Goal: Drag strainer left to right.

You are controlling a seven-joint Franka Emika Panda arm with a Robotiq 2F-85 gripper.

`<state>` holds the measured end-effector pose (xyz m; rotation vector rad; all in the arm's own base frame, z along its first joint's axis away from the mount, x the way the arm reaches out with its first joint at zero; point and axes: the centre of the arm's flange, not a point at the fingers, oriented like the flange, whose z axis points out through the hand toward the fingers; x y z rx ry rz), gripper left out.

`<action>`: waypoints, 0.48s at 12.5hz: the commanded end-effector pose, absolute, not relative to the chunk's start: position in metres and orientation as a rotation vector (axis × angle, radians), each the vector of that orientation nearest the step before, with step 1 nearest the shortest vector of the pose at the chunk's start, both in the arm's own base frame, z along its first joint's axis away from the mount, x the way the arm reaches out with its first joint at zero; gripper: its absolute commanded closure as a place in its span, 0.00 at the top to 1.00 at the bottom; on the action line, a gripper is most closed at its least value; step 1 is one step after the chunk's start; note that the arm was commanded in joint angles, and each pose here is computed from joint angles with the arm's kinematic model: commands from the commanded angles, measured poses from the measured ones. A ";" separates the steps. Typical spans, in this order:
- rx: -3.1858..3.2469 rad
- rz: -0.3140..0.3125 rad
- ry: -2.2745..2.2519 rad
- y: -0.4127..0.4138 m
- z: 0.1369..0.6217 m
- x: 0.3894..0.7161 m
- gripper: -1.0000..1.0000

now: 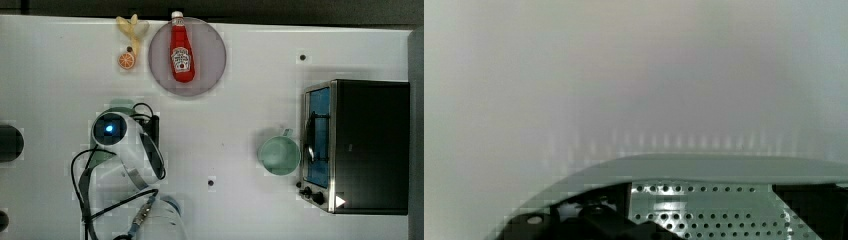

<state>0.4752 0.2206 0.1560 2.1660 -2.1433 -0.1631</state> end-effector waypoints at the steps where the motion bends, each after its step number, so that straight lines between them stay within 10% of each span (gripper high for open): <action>1: 2.164 -0.107 -2.147 0.171 0.169 0.490 1.00; 6: 2.227 -0.095 -2.066 0.117 0.169 0.497 1.00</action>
